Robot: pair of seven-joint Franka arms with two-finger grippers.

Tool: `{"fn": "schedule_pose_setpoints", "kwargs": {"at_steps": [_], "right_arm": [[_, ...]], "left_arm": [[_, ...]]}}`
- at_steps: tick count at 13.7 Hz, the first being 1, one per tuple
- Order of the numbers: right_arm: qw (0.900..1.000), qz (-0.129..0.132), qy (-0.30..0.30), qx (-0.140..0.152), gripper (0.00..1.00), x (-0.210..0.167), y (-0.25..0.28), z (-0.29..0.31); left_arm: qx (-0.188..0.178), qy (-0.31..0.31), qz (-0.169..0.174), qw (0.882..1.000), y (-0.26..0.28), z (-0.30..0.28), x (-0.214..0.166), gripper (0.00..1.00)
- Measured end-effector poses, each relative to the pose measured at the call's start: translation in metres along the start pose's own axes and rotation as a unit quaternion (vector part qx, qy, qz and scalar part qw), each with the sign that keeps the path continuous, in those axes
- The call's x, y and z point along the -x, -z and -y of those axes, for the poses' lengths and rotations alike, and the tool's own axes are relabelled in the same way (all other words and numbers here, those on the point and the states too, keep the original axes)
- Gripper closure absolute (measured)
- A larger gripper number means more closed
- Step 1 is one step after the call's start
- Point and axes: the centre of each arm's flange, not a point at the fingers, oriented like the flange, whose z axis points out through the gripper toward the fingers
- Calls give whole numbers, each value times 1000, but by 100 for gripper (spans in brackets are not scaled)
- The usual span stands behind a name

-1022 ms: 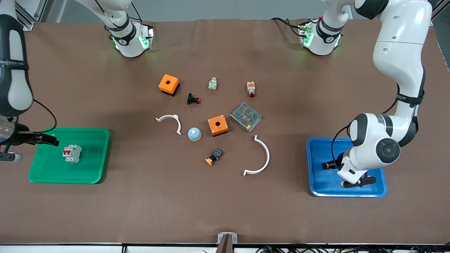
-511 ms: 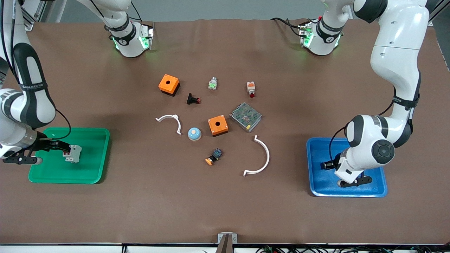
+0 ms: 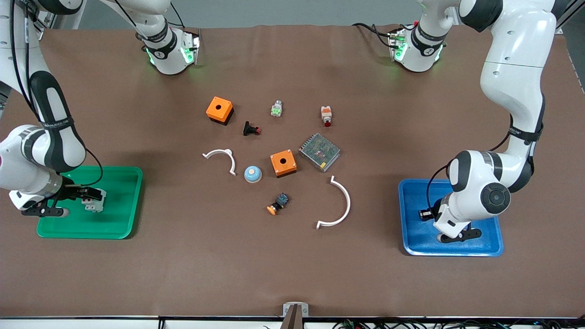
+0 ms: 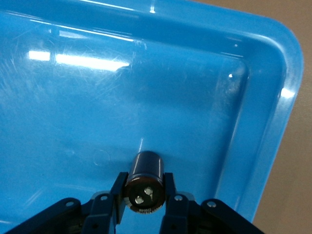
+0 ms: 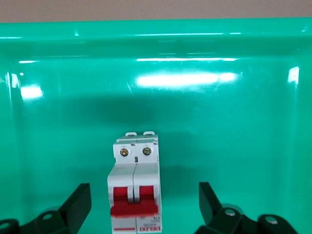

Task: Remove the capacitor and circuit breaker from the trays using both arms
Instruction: 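Lift the capacitor and breaker out of the trays toward the table middle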

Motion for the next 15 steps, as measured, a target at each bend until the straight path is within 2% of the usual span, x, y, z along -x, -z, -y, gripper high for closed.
{"fn": "schedule_pose_setpoints", "kwargs": {"at_steps": [1, 3, 4, 5, 7, 8, 11, 13, 15], "right_arm": [[1000, 2, 1, -1, 4, 0, -4, 1], [1000, 4, 1, -2, 20, 1, -9, 2], [1000, 6, 2, -2, 20, 1, -11, 2], [1000, 7, 2, -3, 27, 1, -13, 2], [1000, 7, 2, -3, 53, 1, -13, 3], [1000, 6, 3, -3, 61, -1, -12, 3], [1000, 22, 7, -9, 60, -15, 12, 5], [999, 43, 17, -18, 60, -34, 55, 19], [998, 53, 16, -20, 60, -43, 103, 55]], "left_arm": [[0, 0, -2, 1000, 1, 0, -1, 66], [2, 0, -10, 1000, 13, -1, -3, 66], [3, -1, -13, 1000, 26, -4, -3, 66], [3, -1, -17, 1000, 43, -13, -1, 66], [5, -6, -26, 1000, 77, -48, 11, 66], [5, -9, -31, 999, 90, -71, 20, 66], [5, -20, -33, 999, 95, -145, 54, 66], [-10, -23, -35, 999, 85, -184, 76, 66], [-23, -9, -39, 999, 74, -222, 99, 66]]}}
